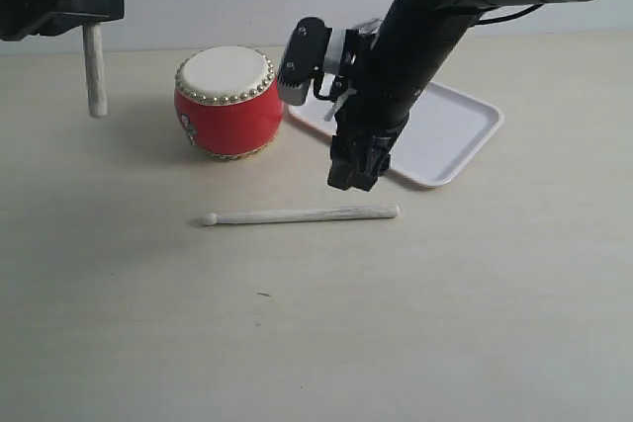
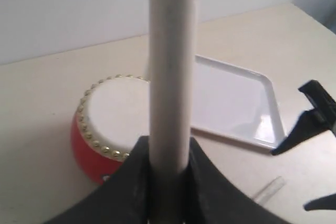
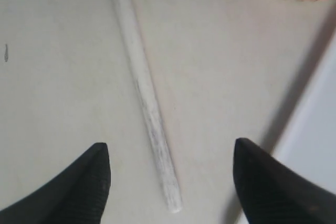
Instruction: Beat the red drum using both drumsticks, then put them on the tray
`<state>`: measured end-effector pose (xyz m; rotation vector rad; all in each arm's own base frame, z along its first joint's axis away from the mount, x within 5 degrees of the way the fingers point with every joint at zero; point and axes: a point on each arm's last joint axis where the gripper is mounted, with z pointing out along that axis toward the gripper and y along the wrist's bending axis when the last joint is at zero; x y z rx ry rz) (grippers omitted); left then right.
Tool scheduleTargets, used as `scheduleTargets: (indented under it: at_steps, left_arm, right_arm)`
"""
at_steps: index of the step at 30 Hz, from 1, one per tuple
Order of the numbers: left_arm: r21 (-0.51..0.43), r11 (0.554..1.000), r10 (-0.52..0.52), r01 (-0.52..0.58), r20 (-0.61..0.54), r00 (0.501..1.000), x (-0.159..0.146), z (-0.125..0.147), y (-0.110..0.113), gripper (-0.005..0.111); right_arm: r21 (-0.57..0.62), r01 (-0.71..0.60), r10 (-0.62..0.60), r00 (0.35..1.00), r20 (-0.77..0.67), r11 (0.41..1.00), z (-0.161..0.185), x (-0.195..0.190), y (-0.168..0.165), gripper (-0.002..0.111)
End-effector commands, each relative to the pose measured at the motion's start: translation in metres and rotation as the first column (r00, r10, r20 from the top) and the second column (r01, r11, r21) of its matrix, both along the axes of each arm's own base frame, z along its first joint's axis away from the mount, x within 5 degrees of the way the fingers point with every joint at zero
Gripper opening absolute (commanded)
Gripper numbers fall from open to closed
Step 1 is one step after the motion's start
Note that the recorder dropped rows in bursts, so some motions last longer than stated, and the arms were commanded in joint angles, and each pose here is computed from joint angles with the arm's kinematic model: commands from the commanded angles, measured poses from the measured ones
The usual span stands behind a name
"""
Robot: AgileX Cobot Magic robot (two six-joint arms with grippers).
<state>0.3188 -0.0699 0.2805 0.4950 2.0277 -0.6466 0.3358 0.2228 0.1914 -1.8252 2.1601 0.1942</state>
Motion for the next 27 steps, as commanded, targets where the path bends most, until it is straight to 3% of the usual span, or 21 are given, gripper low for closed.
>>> scheduleTargets:
  at_steps: [1,4,7,9,10,14,16,18,20,22,24,27]
  left_arm:
    - [0.096,0.983,0.150,-0.154,0.049,0.988,0.005,-0.006,0.012,0.000]
    - [0.209,0.918,0.322,-0.338,0.110,0.940,0.006,-0.013,0.032,0.000]
    - [0.321,0.772,0.520,-0.549,0.178,0.835,0.001,-0.024,0.058,0.000]
    - [0.365,0.701,0.578,-0.613,0.212,0.788,-0.003,-0.029,0.067,0.000]
    - [0.399,0.678,0.579,-0.618,0.228,0.783,-0.004,-0.030,0.070,0.000]
    - [0.443,0.675,0.588,-0.589,0.158,0.793,-0.008,-0.036,0.069,0.000]
    - [0.533,0.641,0.583,-0.552,0.129,0.802,-0.010,-0.035,0.067,0.000]
    - [0.625,0.611,0.604,-0.486,0.030,0.797,-0.014,-0.032,0.065,0.000]
    - [0.646,0.662,0.584,-0.380,-0.127,0.802,-0.017,-0.025,0.056,0.000]
    - [0.568,0.771,0.491,-0.287,-0.245,0.836,-0.018,-0.019,0.041,0.000]
    - [0.499,0.855,0.315,-0.140,-0.285,0.905,-0.019,-0.018,0.022,0.000]
    - [0.416,0.906,0.072,0.075,-0.326,0.943,-0.024,-0.021,-0.002,0.000]
  right_arm:
    - [-0.049,-0.009,0.010,1.000,0.016,0.999,0.003,-0.007,0.006,0.062]
    - [-0.050,-0.022,0.023,1.000,0.016,0.999,0.003,-0.010,0.010,0.062]
    - [-0.053,-0.024,0.025,1.000,0.015,0.998,0.003,-0.010,0.010,0.062]
    - [-0.065,-0.030,0.032,0.999,0.021,0.997,0.003,-0.009,0.009,0.062]
    - [-0.067,-0.029,0.031,0.999,0.021,0.997,0.003,-0.009,0.009,0.062]
    - [-0.093,-0.020,0.022,0.999,0.027,0.995,0.003,-0.009,0.006,0.062]
    - [-0.128,0.005,0.001,0.999,0.047,0.992,0.002,-0.006,0.003,0.062]
    - [-0.154,0.037,-0.028,0.998,0.064,0.987,0.002,-0.005,0.000,0.062]
    - [-0.168,0.052,-0.040,0.997,0.072,0.985,0.002,-0.004,-0.001,0.062]
    - [-0.168,0.052,-0.040,0.997,0.072,0.985,0.002,-0.004,-0.001,0.062]
    - [-0.164,0.046,-0.035,0.997,0.069,0.985,0.002,-0.004,-0.001,0.062]
    - [-0.157,0.029,-0.019,0.998,0.064,0.987,0.002,-0.005,0.000,0.062]
